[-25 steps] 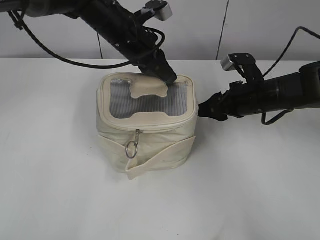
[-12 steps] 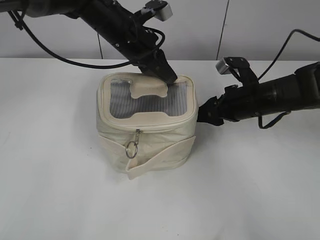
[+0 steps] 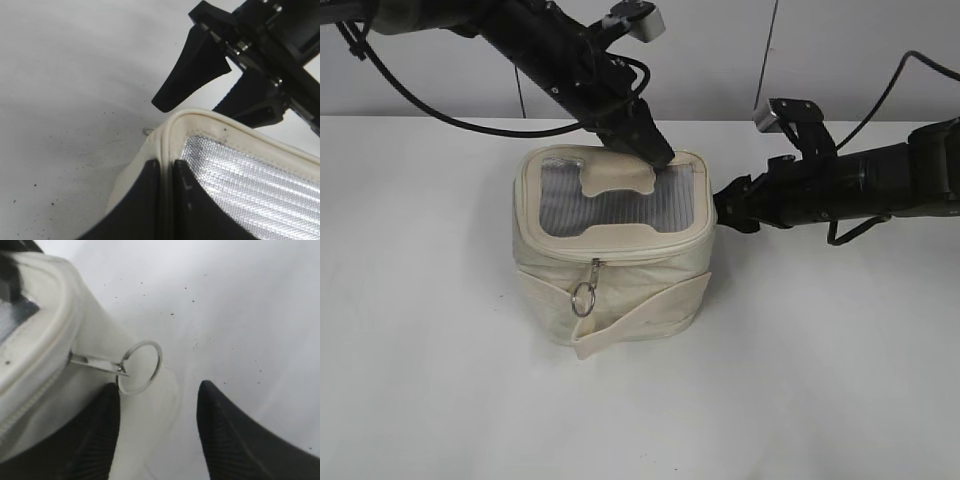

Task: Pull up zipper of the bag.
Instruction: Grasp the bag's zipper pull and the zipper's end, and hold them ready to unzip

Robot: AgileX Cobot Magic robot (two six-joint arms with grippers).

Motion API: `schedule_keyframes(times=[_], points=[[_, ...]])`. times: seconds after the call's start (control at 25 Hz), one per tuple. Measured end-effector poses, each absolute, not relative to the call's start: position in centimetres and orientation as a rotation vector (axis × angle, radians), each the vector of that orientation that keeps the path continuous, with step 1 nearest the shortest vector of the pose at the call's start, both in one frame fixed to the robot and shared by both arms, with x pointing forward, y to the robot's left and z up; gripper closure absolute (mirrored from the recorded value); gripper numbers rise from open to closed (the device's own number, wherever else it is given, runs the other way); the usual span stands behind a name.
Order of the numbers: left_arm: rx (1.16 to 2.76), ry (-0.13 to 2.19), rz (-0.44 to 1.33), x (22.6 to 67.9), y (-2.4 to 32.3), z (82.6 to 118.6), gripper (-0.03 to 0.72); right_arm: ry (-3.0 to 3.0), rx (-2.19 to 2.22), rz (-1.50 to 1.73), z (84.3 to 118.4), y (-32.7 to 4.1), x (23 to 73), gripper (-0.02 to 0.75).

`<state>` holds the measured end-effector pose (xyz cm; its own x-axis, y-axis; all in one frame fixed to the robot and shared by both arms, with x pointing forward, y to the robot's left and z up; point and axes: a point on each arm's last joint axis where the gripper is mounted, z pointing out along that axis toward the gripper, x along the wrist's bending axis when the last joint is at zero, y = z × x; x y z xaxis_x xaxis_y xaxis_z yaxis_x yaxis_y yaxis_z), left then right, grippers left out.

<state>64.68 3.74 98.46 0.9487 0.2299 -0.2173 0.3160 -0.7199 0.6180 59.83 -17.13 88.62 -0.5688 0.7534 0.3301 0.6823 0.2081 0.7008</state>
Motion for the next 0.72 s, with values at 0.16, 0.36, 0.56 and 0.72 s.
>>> schedule_keyframes(times=[0.16,0.36,0.56,0.72], points=[[2.404,0.385,-0.163,64.69,3.74,98.45,0.647,2.422,1.360,1.271,88.46,-17.14,59.63,0.338],[2.404,0.388,-0.163,64.69,3.75,98.45,0.647,2.439,1.340,1.289,88.52,-17.00,59.52,0.338],[2.404,0.389,-0.162,64.70,3.74,98.45,0.647,2.389,1.369,1.327,88.83,-16.93,59.88,0.338],[2.403,0.393,-0.163,64.71,3.74,98.45,0.648,2.355,1.379,1.321,88.94,-17.03,60.18,0.339]])
